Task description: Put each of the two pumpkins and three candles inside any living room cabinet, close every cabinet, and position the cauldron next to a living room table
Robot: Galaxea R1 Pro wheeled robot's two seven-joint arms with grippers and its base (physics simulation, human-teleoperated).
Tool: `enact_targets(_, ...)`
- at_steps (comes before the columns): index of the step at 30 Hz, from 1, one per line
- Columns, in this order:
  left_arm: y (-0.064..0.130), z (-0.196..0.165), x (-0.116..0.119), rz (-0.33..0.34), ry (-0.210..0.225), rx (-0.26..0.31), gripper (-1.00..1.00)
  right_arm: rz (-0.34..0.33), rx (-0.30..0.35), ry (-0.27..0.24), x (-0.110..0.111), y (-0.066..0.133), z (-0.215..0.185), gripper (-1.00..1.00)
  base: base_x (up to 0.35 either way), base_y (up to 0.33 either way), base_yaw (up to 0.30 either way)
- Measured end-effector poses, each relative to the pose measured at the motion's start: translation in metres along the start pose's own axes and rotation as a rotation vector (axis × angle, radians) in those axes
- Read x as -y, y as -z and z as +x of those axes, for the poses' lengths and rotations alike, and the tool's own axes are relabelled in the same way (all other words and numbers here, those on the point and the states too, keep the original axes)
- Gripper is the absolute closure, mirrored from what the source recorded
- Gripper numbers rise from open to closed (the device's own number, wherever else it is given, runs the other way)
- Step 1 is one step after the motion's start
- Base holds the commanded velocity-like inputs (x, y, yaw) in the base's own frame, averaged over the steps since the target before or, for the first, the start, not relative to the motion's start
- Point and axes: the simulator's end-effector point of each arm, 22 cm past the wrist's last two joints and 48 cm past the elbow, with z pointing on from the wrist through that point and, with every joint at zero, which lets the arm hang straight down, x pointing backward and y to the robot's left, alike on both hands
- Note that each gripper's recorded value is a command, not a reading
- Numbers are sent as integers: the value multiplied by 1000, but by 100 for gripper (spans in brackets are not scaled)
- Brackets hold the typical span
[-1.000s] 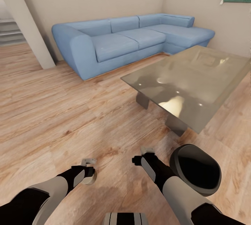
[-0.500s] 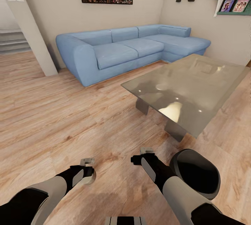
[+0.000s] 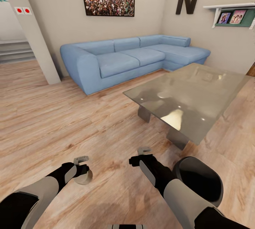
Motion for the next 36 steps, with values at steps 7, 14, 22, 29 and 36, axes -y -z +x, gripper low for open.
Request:
enact_targets(7,13,-16,-18,-15,21,29,100,0,24,7,-2,13,-13,-100,0,0,0)
enact_targets(14,26,-29,-19,-12,27,58,100,2,50,12,-2,25,-25,-100,0,0,0)
enact_targets(22,41,-43,-19,-9,29,90,100,4,82,15,-3,40,-40,-100,0,0,0)
enact_targets(29,54,-55,-16,-1,30,119,100,8,110,19,-4,54,-51,-100,0,0,0)
enact_targets(36,68,-67,-14,6,31,147,100,11,137,23,-5,67,-62,-100,0,0,0)
